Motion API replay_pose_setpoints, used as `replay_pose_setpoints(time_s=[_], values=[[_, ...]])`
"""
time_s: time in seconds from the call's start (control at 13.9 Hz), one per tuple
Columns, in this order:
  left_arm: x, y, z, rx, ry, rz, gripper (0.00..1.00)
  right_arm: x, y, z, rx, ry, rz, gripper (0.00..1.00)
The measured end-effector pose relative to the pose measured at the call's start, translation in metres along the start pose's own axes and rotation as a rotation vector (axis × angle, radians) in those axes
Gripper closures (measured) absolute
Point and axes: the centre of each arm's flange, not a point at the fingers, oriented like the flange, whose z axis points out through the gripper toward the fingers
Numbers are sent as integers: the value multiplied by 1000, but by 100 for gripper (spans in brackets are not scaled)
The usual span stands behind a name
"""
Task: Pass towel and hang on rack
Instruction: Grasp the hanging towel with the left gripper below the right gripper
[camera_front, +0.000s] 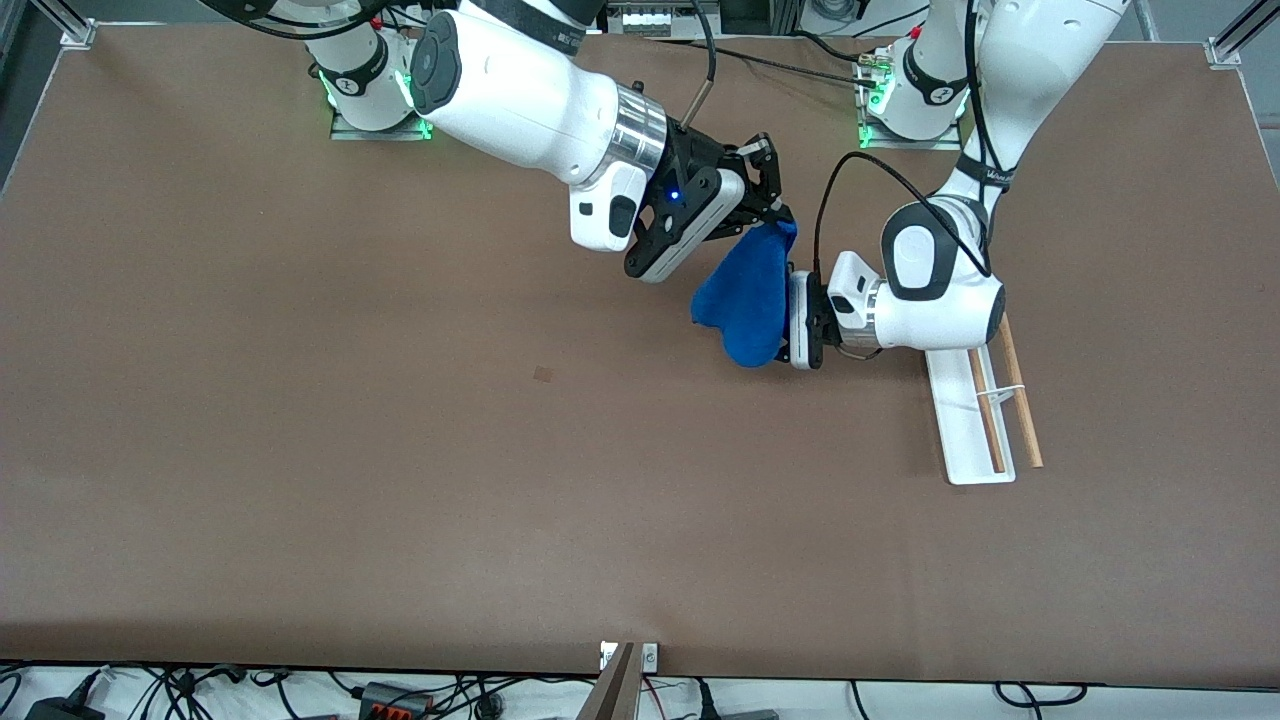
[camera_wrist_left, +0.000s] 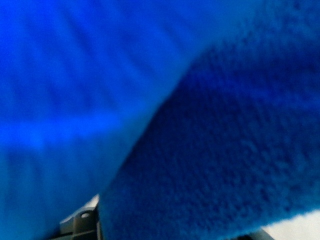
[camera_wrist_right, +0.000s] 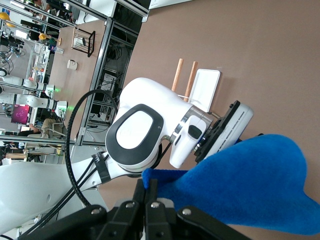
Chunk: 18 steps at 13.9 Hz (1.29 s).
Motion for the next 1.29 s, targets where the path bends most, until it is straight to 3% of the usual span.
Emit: replay_pose_setpoints(time_s=[0.07, 0.22, 0.43, 1.15, 1.22, 1.29], values=[[0, 0, 0, 0, 0, 1, 59, 0, 0, 0, 0, 0, 0, 98], [0, 0, 0, 0, 0, 1, 65, 0, 0, 0, -1, 0, 0, 98], [0, 0, 0, 0, 0, 1, 96, 0, 0, 0, -1, 0, -1, 98], [0, -3, -7, 12, 4, -29, 99, 0, 1, 0, -3, 1, -1, 98], [2, -3, -13, 22, 8, -45, 99, 1, 1, 0, -9, 3, -6, 94], [4, -4, -20, 34, 11, -60, 99, 1, 2, 0, -25, 9, -22, 83]])
